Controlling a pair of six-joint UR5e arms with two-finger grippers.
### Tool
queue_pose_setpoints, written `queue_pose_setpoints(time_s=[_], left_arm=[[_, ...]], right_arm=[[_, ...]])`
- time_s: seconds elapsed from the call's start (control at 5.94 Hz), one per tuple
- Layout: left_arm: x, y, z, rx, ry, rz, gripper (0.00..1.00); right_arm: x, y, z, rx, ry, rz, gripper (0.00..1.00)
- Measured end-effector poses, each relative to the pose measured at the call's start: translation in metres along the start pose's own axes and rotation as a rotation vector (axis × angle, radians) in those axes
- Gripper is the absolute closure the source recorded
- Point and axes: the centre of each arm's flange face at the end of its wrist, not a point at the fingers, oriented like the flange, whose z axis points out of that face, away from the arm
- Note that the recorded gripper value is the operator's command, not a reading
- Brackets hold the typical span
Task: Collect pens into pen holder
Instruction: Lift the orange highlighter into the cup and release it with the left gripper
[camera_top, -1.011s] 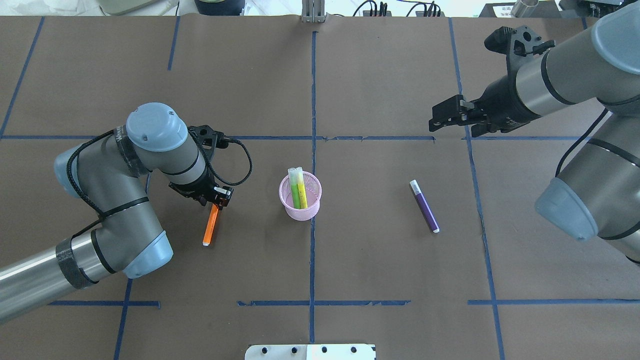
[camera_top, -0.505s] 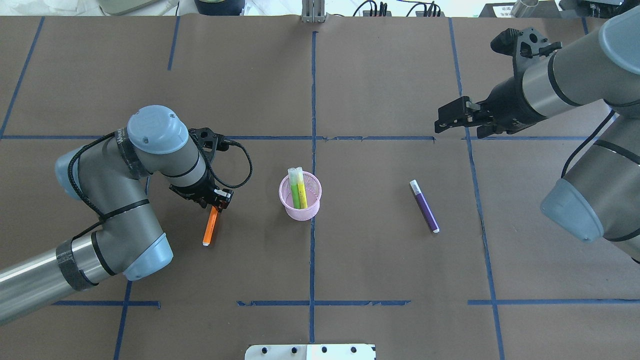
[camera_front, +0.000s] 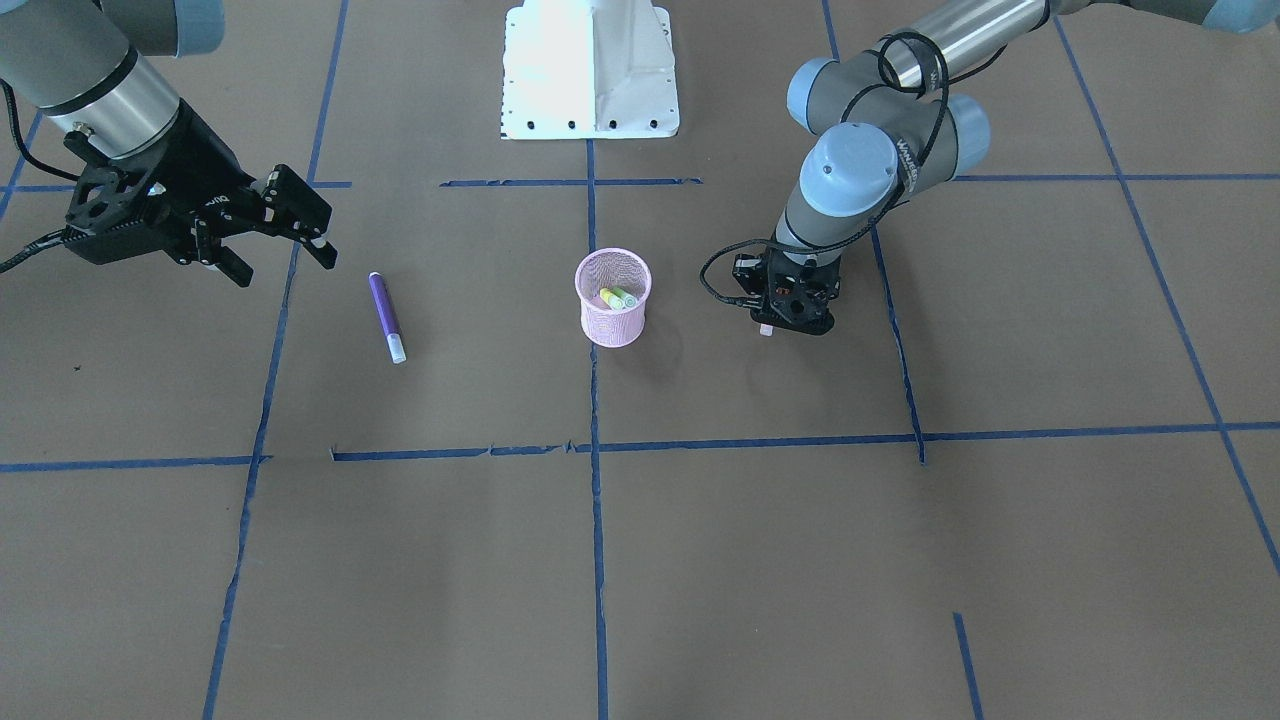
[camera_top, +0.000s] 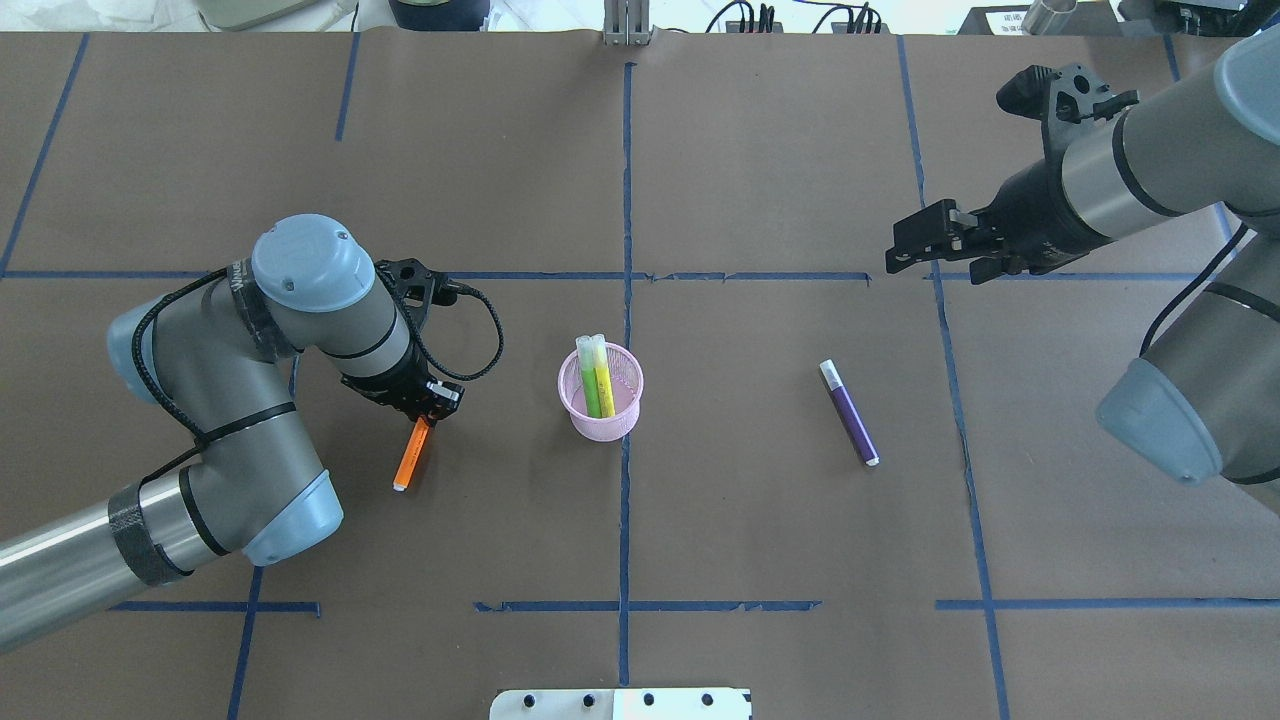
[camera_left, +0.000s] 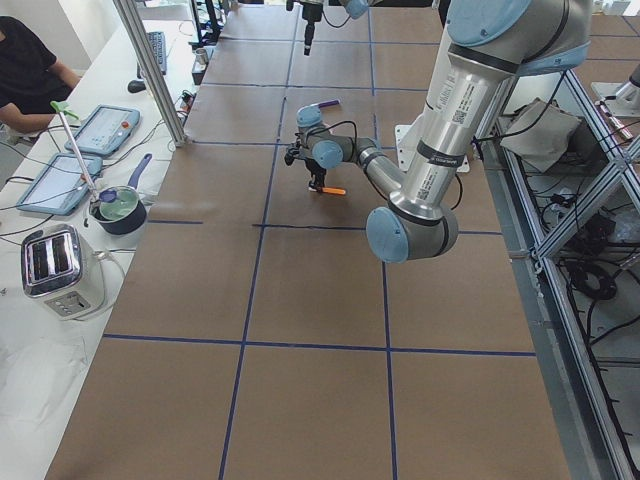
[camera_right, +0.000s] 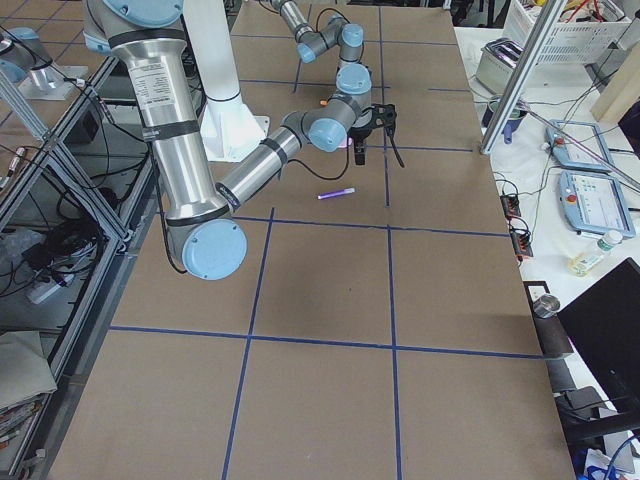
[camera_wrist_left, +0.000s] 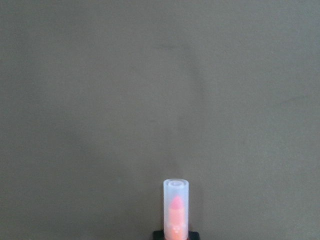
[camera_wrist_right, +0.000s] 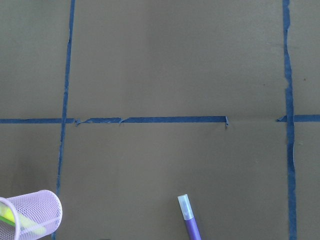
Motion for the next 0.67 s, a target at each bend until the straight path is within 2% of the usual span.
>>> queue_pose_setpoints(time_s=[0.17, 0.34, 0.67], left_arm=[[0.011, 0.001, -0.020, 0.030, 0.026, 0.014, 1.00], [0.023, -0.002, -0.055, 0.092, 0.059, 0.031, 1.00], [0.056, -0.010, -0.135, 0.333, 0.117, 0.019, 1.00]], right_arm=[[0.019, 0.000, 0.004, -0.016, 0.021, -0.008, 0.01], [0.040, 0.003, 0.017, -0.045, 0.053, -0.008, 0.01], [0.046, 0.021, 0.051, -0.120, 0.100, -0.011, 0.01]])
